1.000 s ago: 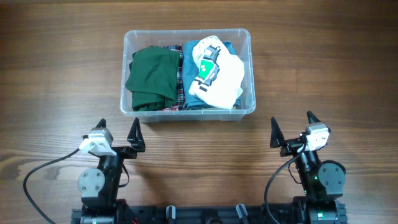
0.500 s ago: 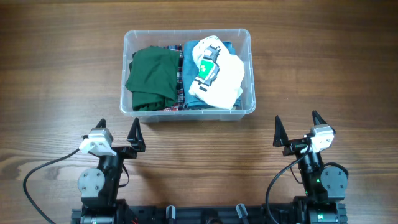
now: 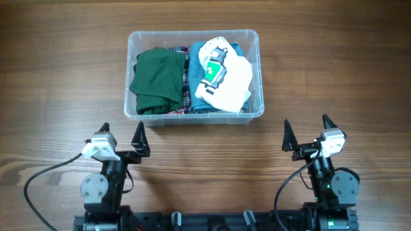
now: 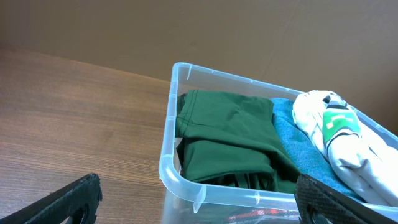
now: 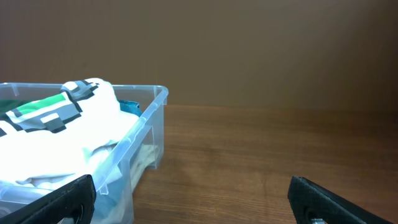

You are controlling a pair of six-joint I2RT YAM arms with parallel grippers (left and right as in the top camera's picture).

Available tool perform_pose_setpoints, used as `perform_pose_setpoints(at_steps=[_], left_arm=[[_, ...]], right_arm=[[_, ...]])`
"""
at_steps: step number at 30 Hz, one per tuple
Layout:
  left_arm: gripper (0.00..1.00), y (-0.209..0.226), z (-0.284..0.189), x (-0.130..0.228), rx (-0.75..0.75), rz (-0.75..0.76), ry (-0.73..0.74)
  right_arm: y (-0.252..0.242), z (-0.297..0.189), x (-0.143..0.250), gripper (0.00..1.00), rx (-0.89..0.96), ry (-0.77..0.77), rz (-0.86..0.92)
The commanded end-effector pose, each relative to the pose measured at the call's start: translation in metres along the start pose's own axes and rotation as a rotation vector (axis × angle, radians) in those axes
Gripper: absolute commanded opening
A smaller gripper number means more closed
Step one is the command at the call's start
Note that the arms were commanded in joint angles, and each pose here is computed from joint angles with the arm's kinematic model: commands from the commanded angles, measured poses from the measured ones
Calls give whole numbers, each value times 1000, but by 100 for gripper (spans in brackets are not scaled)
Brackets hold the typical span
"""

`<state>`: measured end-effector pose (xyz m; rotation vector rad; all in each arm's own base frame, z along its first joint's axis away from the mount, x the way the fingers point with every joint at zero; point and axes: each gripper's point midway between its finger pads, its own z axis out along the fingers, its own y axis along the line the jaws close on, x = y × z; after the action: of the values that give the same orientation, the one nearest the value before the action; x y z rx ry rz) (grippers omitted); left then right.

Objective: Pack container

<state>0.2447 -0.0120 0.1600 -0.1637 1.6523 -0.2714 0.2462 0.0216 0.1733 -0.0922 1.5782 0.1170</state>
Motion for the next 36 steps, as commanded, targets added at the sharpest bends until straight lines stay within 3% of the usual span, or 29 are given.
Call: perform_pose_setpoints(at_steps=[1, 36], left_arm=[[100, 3, 0, 1, -13, -10, -6], [100, 3, 0, 1, -13, -10, -6]], right_arm=[[-4, 0, -2, 100, 19, -10, 12], [-4, 0, -2, 100, 19, -10, 12]])
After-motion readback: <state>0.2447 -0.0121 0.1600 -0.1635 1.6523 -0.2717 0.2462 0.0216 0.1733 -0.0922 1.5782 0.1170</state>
